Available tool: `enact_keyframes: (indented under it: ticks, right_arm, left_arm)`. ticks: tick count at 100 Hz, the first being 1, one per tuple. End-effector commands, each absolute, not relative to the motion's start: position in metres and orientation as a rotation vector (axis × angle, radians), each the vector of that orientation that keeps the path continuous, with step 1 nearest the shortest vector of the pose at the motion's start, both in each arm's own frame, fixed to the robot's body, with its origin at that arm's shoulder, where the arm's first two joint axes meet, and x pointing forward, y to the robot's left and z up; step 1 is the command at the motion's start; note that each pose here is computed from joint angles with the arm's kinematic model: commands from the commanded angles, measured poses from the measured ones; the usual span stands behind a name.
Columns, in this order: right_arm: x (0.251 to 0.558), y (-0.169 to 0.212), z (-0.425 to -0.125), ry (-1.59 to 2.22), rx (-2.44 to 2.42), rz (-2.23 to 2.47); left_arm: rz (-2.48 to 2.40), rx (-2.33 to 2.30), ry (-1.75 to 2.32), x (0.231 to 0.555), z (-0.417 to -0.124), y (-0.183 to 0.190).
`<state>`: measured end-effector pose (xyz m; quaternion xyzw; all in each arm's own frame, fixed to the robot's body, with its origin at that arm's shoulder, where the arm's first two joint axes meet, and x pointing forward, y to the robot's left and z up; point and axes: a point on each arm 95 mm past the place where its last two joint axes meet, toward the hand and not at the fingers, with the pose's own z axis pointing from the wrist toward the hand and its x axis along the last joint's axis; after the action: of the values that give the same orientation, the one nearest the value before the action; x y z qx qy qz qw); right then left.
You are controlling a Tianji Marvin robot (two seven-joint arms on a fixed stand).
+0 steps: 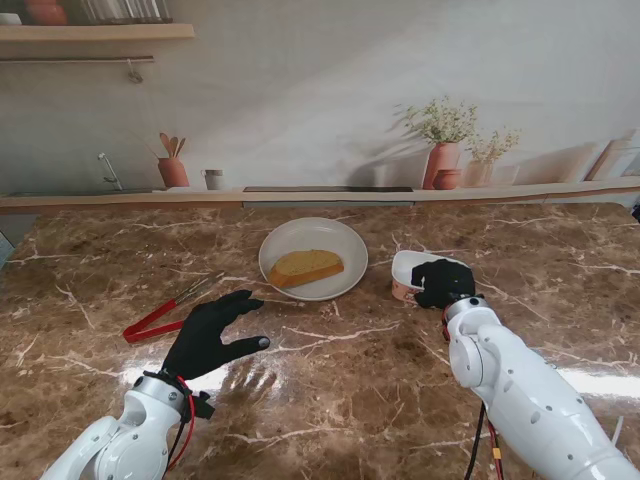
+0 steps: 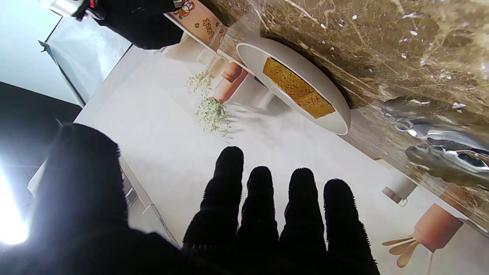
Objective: Pack bread into a bento box with kitchen tongs
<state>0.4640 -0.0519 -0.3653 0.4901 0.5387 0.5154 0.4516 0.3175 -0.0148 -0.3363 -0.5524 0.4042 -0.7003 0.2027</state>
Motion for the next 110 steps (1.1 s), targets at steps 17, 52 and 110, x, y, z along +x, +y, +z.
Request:
enact_keyframes:
  ticks: [17, 52, 110]
  right_arm:
    - [0.404, -0.016, -0.372, 1.412, 1.160, 1.361]
    - [0.328, 0.034, -0.354, 1.501, 1.112, 1.541]
    - [0.305, 0.115, -0.370, 1.733, 1.087, 1.711]
  left_arm:
    - [-1.946, -1.548, 1.127, 0.314, -0.339, -0.014]
    - [-1.947, -1.539, 1.127, 0.312, -0.337, -0.013]
    - [-1.933, -1.522, 1.129, 0.306, -0.332, -0.008]
